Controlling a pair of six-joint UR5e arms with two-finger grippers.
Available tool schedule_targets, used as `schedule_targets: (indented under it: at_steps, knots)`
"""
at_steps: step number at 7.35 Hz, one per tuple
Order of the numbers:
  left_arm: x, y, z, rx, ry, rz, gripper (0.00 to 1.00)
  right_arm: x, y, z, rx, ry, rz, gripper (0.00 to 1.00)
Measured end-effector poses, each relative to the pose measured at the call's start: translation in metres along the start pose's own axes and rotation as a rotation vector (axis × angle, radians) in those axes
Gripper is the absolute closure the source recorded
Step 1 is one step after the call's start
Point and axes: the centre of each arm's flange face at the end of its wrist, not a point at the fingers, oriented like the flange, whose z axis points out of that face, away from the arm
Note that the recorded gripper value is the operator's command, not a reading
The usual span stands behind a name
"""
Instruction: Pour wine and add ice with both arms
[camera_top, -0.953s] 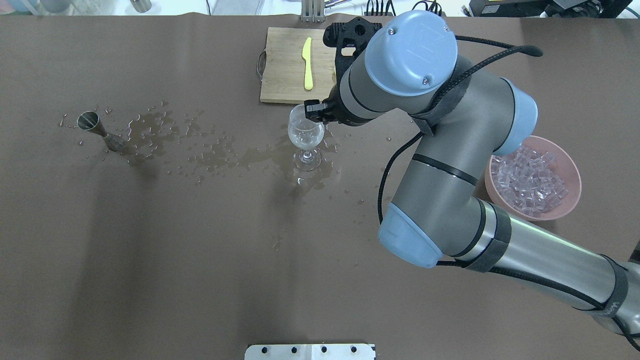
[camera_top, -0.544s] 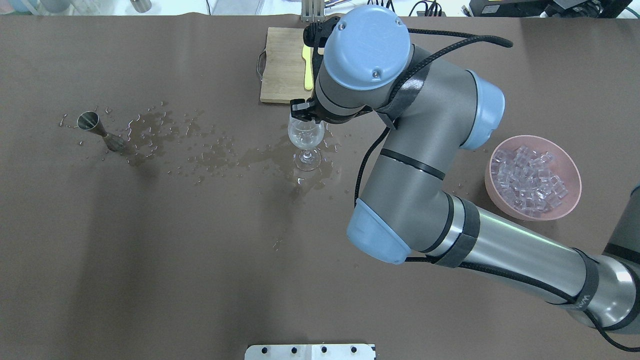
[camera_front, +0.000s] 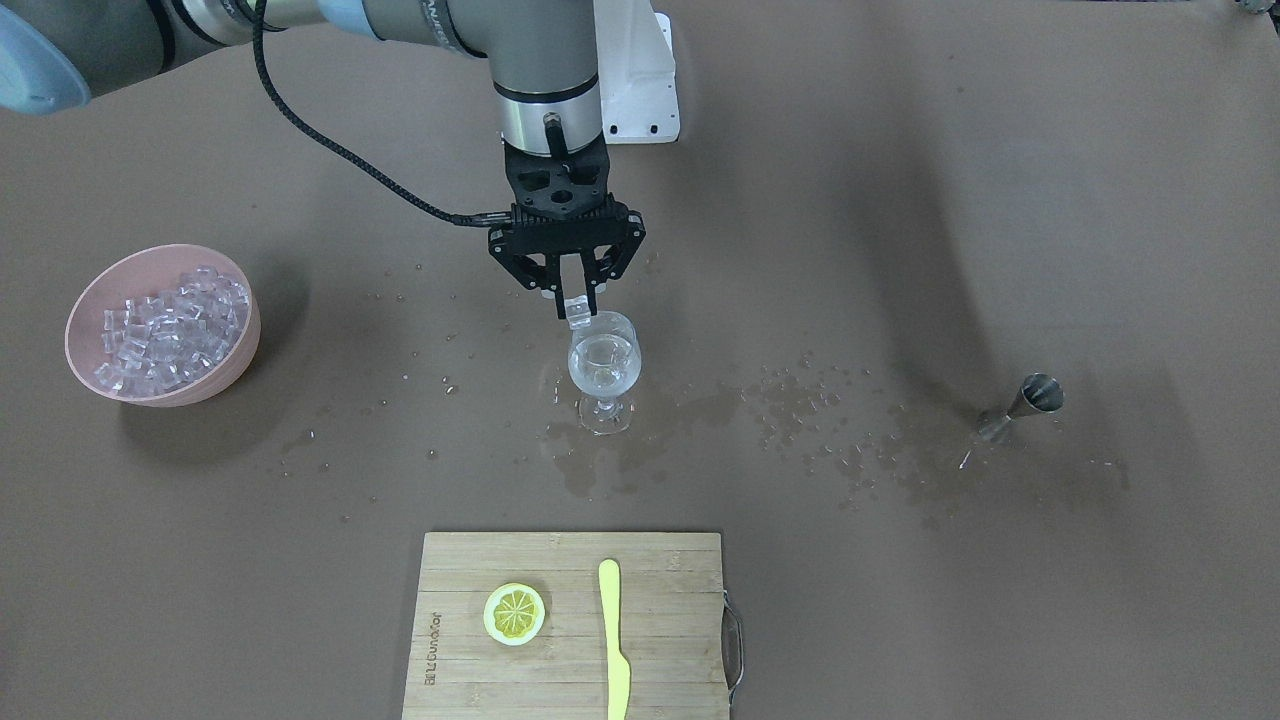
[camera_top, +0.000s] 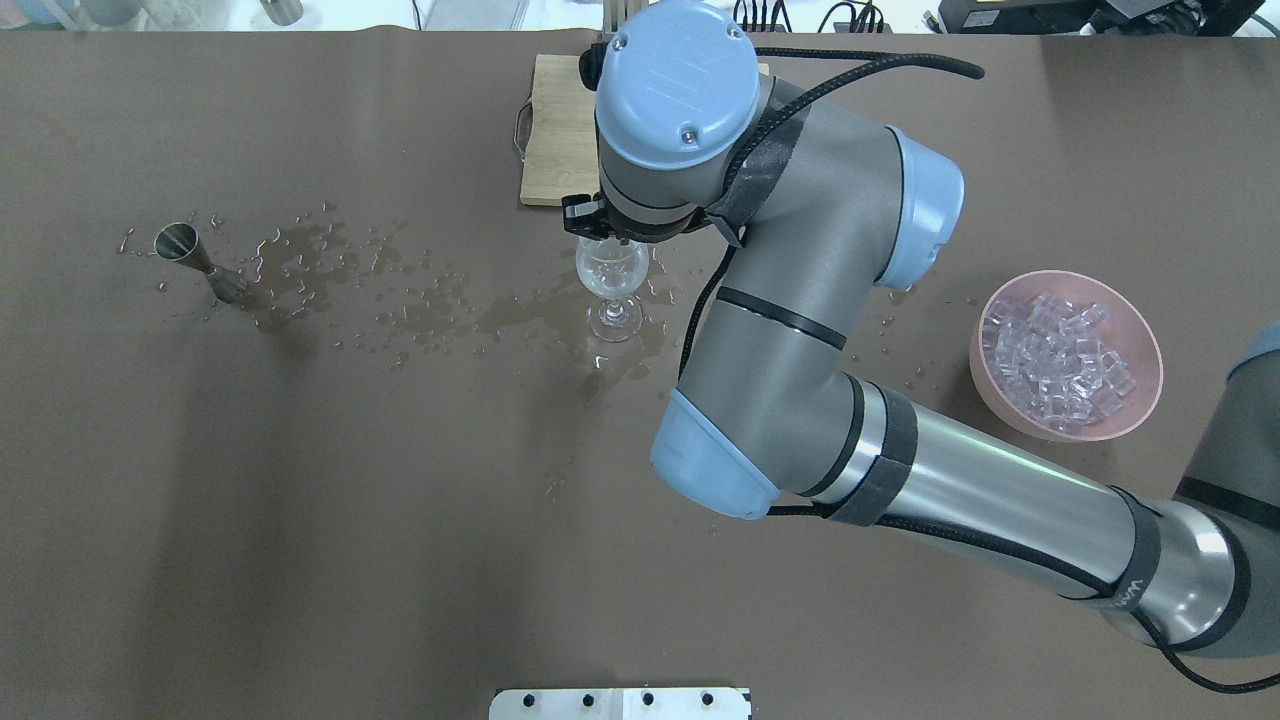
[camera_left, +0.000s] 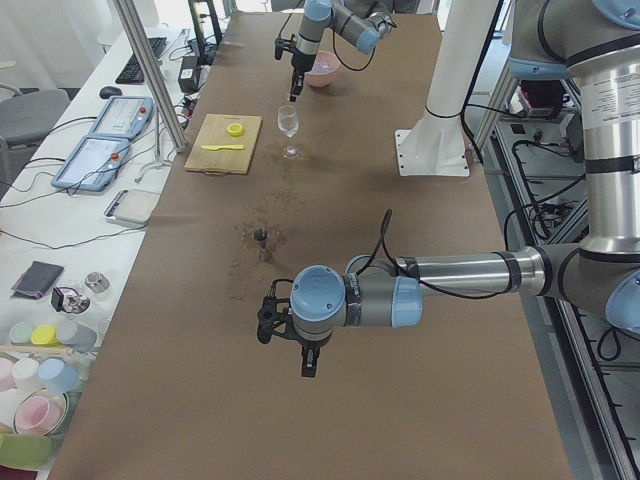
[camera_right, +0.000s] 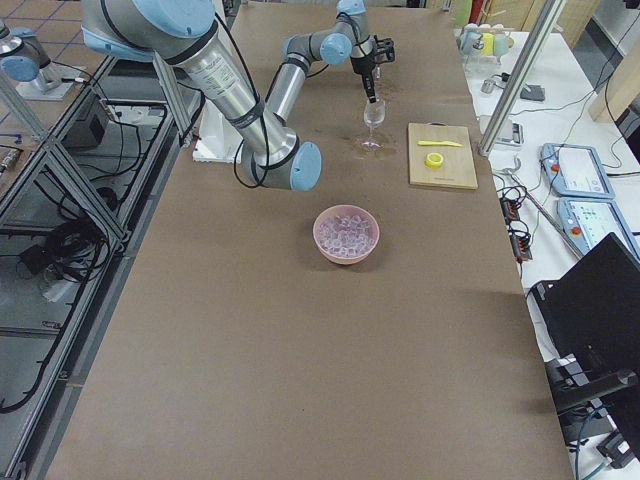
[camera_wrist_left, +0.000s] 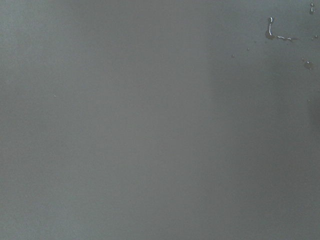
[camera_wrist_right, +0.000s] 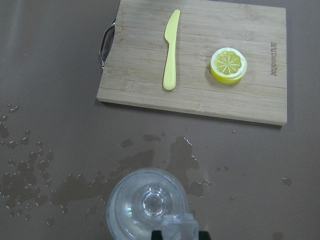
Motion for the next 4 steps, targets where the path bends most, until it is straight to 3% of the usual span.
schedule_targets:
  at_steps: [4]
  knots:
    - [-0.0012,-0.0001,0.0010,-0.002,0.001,-0.002,0.02,-0.0173,-0.0065,0.0122,-0.023,0.038,-0.008,1.00]
